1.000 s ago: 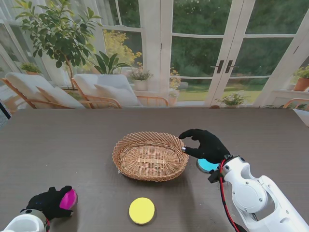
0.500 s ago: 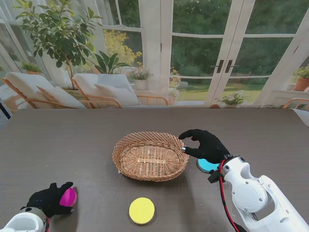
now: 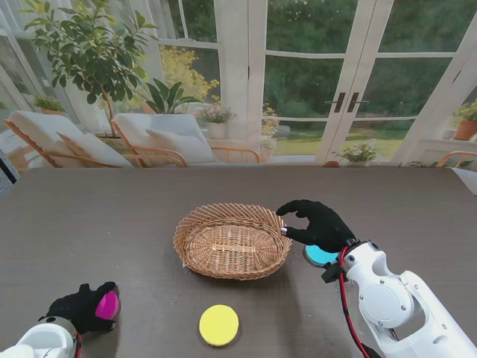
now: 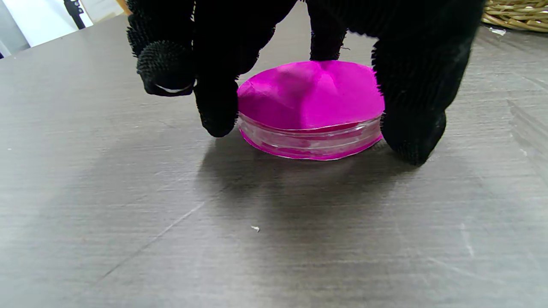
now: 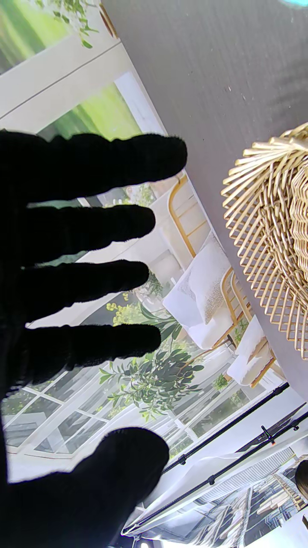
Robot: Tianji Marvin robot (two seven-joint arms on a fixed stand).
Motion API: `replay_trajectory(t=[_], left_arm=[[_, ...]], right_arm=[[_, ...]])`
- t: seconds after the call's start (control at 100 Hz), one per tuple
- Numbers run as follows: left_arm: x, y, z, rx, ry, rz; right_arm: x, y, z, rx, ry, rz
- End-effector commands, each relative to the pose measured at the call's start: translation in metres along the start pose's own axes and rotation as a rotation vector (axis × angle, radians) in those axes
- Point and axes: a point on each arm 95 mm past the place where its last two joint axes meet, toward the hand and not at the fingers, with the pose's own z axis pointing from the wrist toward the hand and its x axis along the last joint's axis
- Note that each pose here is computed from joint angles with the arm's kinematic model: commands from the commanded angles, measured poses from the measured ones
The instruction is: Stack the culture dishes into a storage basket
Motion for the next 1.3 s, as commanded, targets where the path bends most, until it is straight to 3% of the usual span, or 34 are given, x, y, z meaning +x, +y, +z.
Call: replay_trajectory(t=[0.0,0.54,1.01,1.29], left_arm=[[0.001,0.014,0.001,-0.055,-0.001,-0.011],[0.007,0.029,0.006,-0.039,-0.027,-0.054],[0.008,0.034,0.009,0.037,-0.019,-0.092],[0.009,0.043,0.012,0.000,-0.029,-0.102]], right_arm=[[0.001,-0.004,-0.002,0.018,-0.001,0.003],[-0.001,-0.005,-0.002,0.024,-0.001,0.006],[-0.002,-0.006,-0.001,0.029,-0.001,0.008],[-0.003,-0.007,-0.001,0.032,0.000,0.008]])
